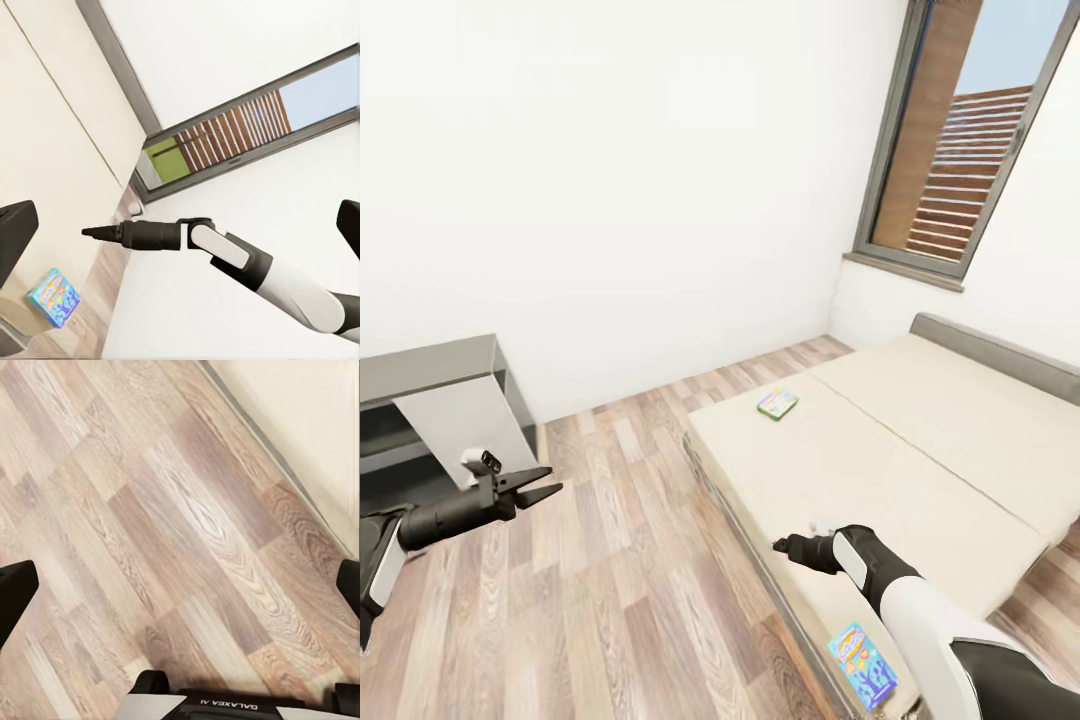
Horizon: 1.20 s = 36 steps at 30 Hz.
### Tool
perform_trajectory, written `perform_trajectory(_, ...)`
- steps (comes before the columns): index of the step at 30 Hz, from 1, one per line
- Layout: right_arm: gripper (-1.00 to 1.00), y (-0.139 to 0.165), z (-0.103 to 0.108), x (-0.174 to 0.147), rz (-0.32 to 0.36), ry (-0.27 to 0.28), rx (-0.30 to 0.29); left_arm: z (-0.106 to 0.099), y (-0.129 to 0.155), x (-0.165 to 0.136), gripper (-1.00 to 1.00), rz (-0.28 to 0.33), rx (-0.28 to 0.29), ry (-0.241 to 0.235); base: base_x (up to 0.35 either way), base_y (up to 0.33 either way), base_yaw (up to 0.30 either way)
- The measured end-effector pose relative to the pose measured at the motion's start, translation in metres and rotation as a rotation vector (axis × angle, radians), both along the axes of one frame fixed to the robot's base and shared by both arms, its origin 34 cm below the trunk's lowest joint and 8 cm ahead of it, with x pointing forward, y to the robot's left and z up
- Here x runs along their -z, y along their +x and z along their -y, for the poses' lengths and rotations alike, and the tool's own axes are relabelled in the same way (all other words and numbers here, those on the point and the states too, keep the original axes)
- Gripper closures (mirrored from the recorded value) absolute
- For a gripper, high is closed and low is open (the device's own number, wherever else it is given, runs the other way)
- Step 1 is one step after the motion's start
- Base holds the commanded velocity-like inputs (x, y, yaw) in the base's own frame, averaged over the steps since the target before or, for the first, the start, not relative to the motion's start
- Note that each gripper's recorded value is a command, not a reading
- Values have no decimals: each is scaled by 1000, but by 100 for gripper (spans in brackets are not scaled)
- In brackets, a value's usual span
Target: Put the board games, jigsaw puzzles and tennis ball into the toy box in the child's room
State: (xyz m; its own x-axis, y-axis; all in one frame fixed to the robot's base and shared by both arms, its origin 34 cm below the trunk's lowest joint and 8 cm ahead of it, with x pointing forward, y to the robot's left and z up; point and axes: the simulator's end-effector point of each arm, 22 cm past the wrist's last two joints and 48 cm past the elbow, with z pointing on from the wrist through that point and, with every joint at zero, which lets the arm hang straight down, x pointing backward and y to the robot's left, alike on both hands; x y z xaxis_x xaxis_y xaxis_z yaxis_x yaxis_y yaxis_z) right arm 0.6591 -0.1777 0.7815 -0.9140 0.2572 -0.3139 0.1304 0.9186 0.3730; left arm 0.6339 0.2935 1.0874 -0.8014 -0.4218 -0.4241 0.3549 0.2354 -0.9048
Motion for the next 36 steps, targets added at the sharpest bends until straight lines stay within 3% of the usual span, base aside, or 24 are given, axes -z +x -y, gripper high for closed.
perform_trajectory(16,-100,0,0,0,-2,1,0,0,0,0,-100,1,0,0,0,4,-282)
perform_trajectory(36,-100,-1,-1,0,-3,1,-1,0,0,0,-100,2,0,0,0,128,-282)
